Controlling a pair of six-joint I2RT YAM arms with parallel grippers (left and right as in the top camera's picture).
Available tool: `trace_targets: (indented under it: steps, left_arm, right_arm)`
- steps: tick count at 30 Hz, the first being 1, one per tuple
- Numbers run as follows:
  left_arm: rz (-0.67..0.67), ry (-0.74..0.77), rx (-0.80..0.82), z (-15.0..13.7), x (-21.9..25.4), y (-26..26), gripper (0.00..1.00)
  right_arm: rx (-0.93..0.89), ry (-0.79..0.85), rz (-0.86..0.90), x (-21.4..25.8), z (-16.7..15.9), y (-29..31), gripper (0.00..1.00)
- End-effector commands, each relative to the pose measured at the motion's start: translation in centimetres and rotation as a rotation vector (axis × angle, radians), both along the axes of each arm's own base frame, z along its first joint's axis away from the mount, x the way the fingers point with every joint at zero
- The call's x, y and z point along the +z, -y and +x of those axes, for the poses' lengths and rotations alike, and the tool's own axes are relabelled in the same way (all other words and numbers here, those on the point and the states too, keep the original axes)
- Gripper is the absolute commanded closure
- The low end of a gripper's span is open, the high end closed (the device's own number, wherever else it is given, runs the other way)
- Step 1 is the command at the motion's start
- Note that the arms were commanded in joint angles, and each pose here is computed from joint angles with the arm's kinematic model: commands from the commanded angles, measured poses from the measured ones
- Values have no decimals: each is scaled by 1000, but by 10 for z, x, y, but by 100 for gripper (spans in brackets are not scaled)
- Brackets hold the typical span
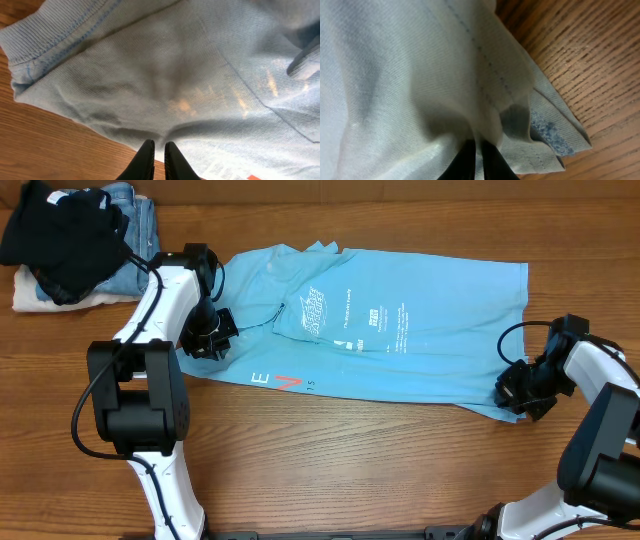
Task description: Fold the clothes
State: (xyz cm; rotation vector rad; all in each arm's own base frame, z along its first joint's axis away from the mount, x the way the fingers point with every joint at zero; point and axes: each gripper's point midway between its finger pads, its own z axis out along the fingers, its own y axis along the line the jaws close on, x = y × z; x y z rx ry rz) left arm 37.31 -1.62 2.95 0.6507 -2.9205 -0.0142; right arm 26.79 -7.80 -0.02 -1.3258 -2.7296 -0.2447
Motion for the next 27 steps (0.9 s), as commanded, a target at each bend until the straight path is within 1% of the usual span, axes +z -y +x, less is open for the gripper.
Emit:
trace_targets:
  steps: [1,5,12,16,19,23,24,27]
  left_arm:
    - [19,3,-27,4,-1,-6,87]
    - [67,-5,-27,2,0,-19,85]
    - [66,5,43,4,-1,-45,83]
    - [65,6,72,3,-1,-59,86]
    - [65,11,78,5,2,-61,89]
    - [67,26,78,11,13,-61,93]
    - [66,33,78,13,18,-61,95]
    - [60,53,71,21,36,-58,96]
  right_arm:
    - [-58,-82,-71,-12,-18,11,89]
    - [-125,-129,-125,-10,-28,26,89]
    - [-159,-142,-150,1,-29,43,91]
    - [-159,-136,-156,12,-22,47,93]
    - [-164,-151,-206,20,-21,57,94]
    - [-235,-186,-296,37,-23,74,96]
    - [-240,-179,-301,43,-19,77,96]
    - [-261,-146,-314,62,-6,83,96]
